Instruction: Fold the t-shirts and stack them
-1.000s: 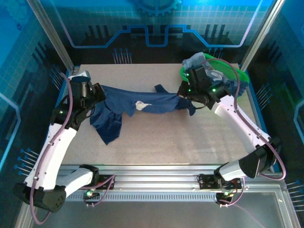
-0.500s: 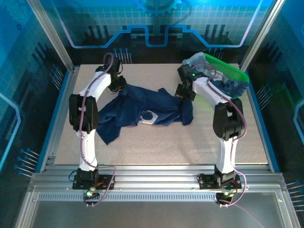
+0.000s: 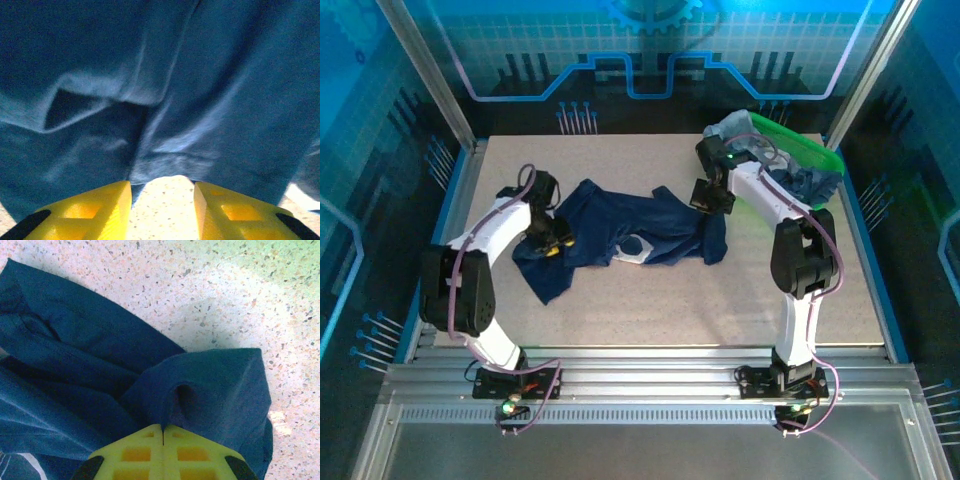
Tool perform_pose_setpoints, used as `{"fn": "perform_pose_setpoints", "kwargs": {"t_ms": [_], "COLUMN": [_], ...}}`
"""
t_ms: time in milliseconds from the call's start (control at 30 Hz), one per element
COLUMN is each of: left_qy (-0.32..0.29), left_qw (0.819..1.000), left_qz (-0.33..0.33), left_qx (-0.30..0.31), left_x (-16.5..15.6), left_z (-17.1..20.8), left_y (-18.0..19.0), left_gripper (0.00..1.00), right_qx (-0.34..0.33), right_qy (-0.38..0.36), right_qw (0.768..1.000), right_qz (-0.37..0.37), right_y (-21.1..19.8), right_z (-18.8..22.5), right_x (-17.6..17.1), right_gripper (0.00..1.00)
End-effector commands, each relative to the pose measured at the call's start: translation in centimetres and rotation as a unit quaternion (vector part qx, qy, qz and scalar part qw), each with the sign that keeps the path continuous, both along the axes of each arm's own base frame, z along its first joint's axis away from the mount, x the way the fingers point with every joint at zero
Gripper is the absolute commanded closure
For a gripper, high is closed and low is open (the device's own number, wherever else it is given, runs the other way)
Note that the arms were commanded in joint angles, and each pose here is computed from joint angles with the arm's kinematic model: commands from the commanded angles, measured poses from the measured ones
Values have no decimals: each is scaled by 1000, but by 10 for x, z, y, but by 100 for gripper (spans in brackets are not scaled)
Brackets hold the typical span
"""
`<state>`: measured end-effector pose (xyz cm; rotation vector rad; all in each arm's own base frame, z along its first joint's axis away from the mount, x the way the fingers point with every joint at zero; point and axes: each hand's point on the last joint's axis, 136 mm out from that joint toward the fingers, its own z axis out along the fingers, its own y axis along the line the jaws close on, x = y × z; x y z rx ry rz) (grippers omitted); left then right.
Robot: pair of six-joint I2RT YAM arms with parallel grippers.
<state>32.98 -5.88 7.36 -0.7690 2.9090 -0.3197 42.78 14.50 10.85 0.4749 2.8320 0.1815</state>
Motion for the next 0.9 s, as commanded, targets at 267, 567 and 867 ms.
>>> {"fn": "perform_pose_setpoints", "kwargs": {"t_ms": [267, 567, 867], "left_qy": [11, -23, -225], "left_qw": [1000, 1000, 962], "left_qz": [-4, 6, 144], "left_qx": [-13, -16, 60], "left_x": [-2, 10, 20], "left_z": [-38, -27, 122], "left_y": [-2, -3, 46], "left_gripper": [60, 100, 100], "right_qx": [14, 15, 36], "right_qy": [15, 16, 14], "right_qw": [1000, 1000, 993], "right_qz": [13, 13, 109], "right_y": [3, 2, 47], "right_z": [1, 0, 13], "right_x": [-9, -14, -49], "right_gripper": [100, 100, 100]}}
